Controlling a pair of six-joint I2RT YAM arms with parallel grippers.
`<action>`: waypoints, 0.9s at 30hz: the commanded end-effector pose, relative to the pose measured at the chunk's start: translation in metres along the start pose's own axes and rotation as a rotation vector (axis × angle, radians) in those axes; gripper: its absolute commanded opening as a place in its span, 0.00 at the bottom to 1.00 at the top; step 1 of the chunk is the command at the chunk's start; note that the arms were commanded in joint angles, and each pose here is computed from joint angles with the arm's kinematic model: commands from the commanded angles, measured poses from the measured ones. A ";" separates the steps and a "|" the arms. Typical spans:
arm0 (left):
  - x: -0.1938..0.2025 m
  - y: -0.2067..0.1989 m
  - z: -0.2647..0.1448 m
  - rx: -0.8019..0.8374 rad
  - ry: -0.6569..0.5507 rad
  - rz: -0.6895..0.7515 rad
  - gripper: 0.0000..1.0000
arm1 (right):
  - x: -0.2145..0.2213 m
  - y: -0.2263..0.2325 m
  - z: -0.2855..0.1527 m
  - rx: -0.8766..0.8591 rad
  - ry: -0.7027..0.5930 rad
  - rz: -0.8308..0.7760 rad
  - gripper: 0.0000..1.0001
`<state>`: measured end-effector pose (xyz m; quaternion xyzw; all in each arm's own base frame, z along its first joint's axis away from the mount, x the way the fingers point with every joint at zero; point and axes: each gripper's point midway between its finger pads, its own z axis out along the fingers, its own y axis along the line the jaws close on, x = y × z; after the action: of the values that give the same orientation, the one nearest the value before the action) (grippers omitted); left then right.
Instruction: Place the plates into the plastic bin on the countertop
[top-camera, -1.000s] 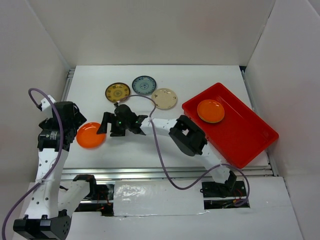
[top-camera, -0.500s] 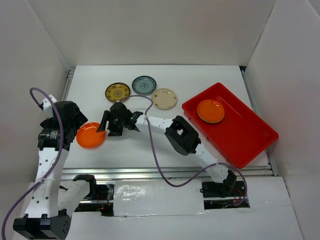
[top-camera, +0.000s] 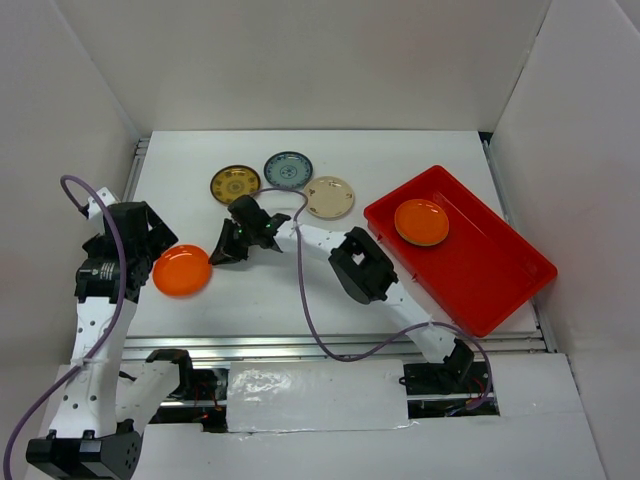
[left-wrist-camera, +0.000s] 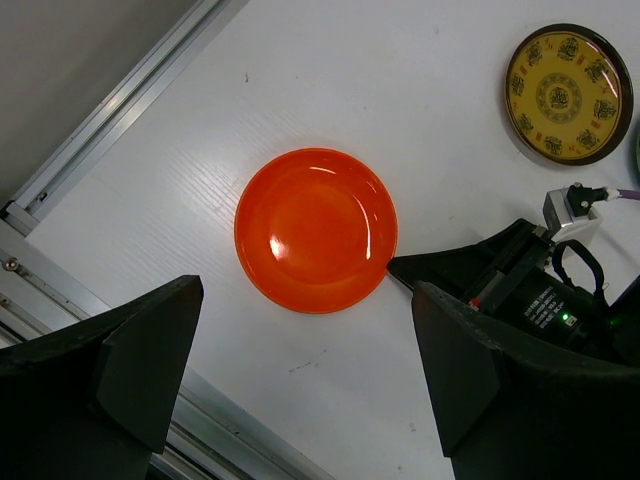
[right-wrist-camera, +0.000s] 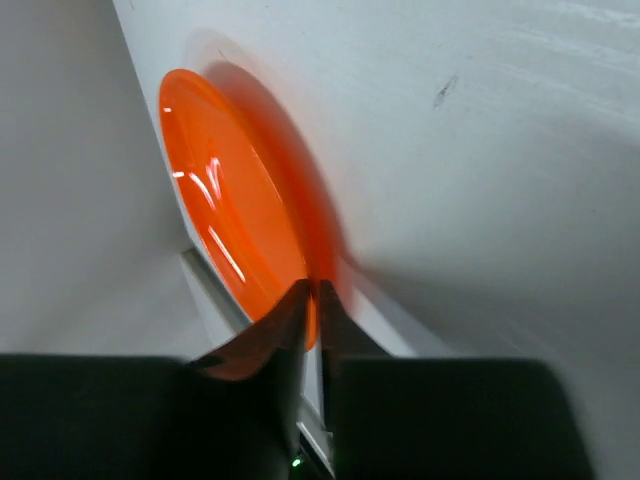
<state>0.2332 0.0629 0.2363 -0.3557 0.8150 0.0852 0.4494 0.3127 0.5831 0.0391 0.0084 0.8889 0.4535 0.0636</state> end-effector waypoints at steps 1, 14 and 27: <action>-0.014 -0.007 -0.006 0.044 -0.045 -0.013 0.99 | 0.003 0.004 0.003 -0.023 0.035 -0.015 0.08; -0.012 -0.011 -0.004 0.062 -0.034 0.000 0.99 | 0.011 0.017 0.003 -0.065 0.056 -0.046 0.42; -0.016 -0.013 -0.009 0.098 -0.042 -0.024 0.99 | 0.016 0.003 0.004 -0.089 0.127 0.006 0.45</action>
<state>0.2354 0.0566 0.2385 -0.3481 0.8181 0.0626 0.4535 0.2988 0.5871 0.0426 -0.0146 0.8775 0.4786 0.0261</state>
